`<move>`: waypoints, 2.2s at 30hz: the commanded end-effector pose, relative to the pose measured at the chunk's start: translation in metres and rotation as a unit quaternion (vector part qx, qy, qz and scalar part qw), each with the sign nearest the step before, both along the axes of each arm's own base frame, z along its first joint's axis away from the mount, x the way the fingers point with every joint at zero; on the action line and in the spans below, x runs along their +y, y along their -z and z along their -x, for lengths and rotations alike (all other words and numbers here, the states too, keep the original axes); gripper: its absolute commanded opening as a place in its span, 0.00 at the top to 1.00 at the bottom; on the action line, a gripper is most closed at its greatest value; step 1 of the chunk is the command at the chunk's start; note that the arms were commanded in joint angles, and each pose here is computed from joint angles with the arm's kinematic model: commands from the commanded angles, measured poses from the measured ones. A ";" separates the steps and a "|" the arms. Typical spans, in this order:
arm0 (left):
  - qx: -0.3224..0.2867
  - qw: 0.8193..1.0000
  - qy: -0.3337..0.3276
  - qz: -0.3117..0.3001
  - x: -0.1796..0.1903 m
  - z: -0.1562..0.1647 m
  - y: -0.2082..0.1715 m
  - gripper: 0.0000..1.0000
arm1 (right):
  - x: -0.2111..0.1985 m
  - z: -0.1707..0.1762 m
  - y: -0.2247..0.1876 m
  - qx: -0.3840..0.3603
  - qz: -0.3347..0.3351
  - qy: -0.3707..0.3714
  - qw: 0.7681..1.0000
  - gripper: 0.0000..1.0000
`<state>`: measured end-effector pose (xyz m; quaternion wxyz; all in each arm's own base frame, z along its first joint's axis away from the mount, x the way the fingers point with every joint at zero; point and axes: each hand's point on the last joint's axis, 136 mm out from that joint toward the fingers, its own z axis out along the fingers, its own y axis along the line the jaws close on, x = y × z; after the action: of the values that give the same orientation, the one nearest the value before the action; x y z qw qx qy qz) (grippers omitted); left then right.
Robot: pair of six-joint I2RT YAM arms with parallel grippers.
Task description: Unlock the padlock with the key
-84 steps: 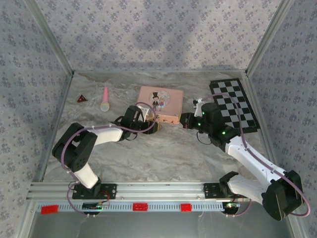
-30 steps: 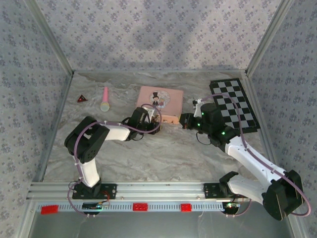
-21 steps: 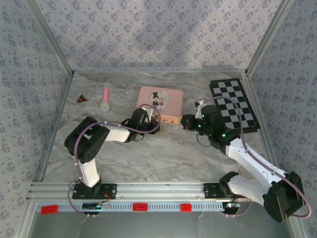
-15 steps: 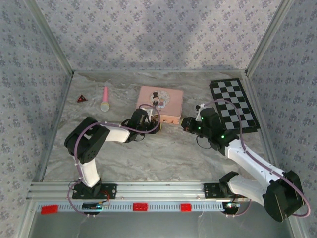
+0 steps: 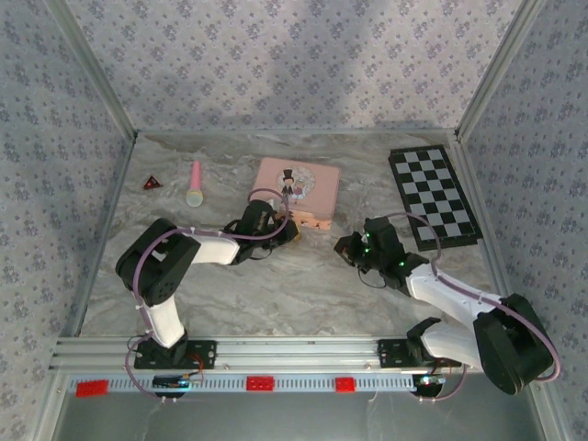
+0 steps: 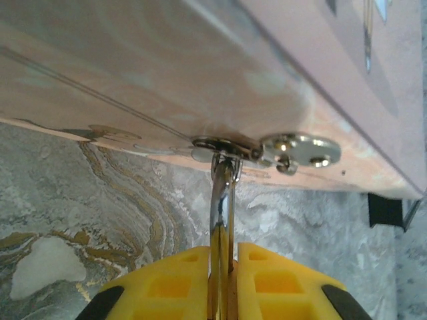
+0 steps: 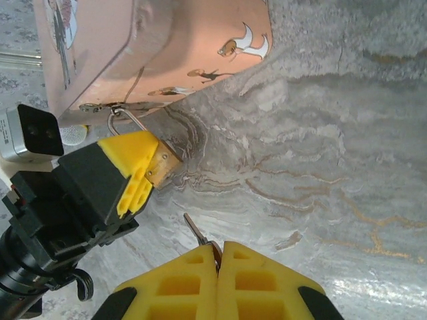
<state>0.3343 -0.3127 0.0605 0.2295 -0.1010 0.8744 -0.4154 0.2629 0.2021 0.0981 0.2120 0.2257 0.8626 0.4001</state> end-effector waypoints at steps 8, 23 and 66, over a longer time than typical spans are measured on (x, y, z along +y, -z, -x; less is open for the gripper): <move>-0.007 0.996 -0.036 0.077 -0.009 -0.018 -0.042 0.88 | 0.011 -0.002 0.004 0.028 -0.065 0.030 0.997 1.00; -0.013 0.994 -0.033 0.099 -0.014 -0.016 -0.057 0.88 | 0.051 -0.030 0.005 0.044 -0.148 0.004 0.988 1.00; 0.026 0.980 -0.096 0.175 -0.015 -0.019 -0.066 0.89 | 0.063 -0.033 0.023 0.083 -0.267 0.029 0.960 1.00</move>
<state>0.3437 -0.3157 0.0780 0.1836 -0.2619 0.8172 -0.4794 0.2949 0.2639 0.0731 0.0855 0.3352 0.7359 0.5820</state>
